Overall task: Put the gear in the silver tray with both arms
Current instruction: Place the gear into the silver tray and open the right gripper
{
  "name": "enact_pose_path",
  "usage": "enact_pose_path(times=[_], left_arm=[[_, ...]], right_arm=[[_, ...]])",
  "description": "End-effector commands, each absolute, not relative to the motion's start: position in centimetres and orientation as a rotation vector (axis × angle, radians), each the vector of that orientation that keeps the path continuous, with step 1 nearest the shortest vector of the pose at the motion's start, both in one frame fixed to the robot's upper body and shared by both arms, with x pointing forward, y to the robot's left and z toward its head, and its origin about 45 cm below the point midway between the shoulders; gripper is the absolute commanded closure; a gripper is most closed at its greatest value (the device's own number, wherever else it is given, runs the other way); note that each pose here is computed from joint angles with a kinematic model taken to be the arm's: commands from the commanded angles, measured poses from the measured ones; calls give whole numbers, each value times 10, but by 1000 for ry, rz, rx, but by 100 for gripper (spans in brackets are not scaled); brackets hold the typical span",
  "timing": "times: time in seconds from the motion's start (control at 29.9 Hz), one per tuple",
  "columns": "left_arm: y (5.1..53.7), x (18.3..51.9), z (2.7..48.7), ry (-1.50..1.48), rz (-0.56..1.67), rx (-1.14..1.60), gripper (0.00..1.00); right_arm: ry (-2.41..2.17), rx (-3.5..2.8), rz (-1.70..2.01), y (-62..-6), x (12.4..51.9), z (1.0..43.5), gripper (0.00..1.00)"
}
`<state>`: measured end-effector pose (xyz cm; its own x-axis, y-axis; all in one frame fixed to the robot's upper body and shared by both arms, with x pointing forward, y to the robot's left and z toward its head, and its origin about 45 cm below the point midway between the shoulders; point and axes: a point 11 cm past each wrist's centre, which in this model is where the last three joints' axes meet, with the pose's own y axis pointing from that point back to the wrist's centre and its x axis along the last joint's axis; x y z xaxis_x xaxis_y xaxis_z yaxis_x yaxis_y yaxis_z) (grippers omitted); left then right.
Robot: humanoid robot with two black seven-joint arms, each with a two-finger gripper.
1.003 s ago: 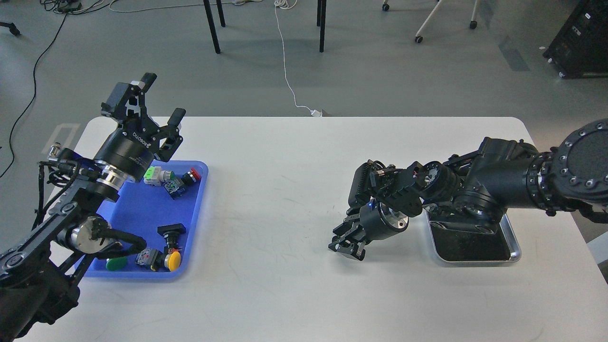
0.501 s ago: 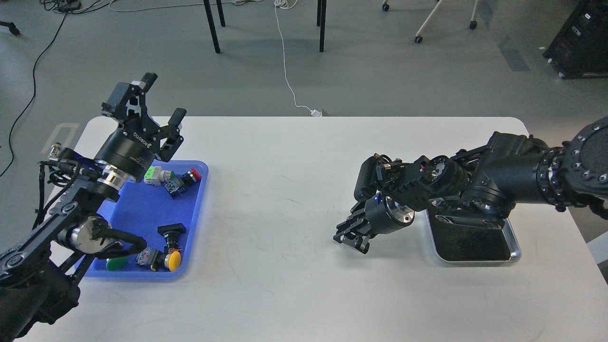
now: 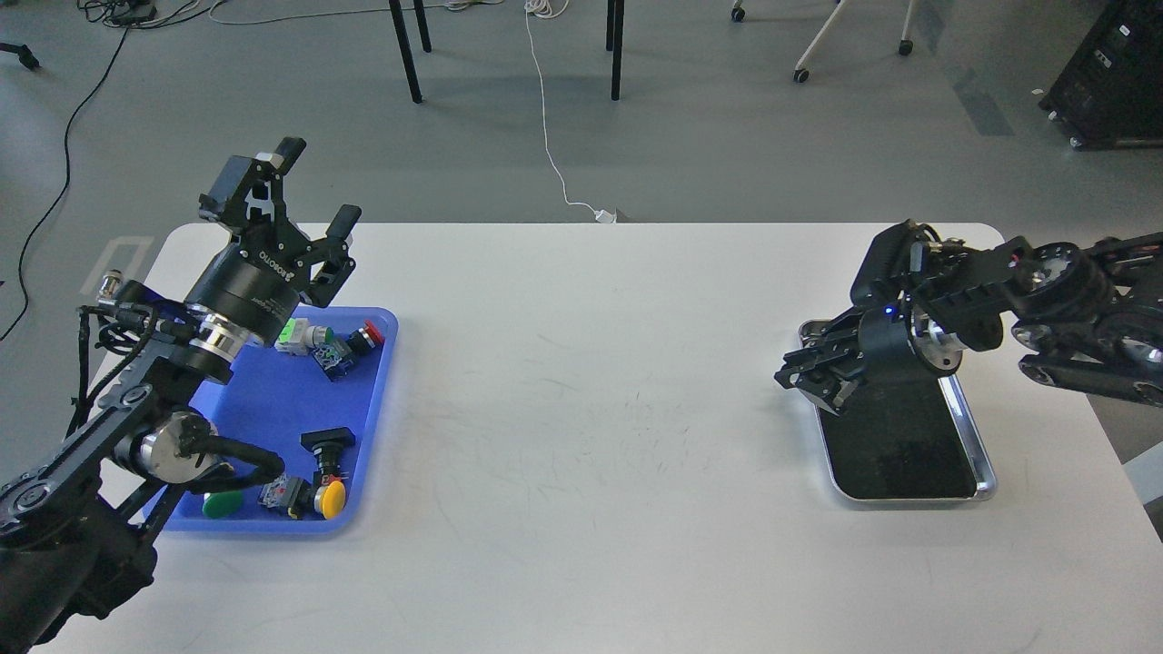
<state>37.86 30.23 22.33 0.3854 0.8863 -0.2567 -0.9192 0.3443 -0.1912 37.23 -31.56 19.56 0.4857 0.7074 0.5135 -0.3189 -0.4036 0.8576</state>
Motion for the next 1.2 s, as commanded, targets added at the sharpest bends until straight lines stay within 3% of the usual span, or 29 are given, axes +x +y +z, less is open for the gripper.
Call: enact_pose_path(times=[0.0,0.7,0.97,1.17], left_arm=[[301,378,223,117,1173,-325,2],[286,378,215,152,1146,-308,2],[287,378,215,150,1146,-306,2],[288,378,215,148,1146,-301,2]], right_arm=[[310,1621,1079,-353,358,180,80],[325,1585,1017,-392,337,155,78],[309,1603,1047,-389,335,153,40],[154,1648,1110,-372,357,174,4]])
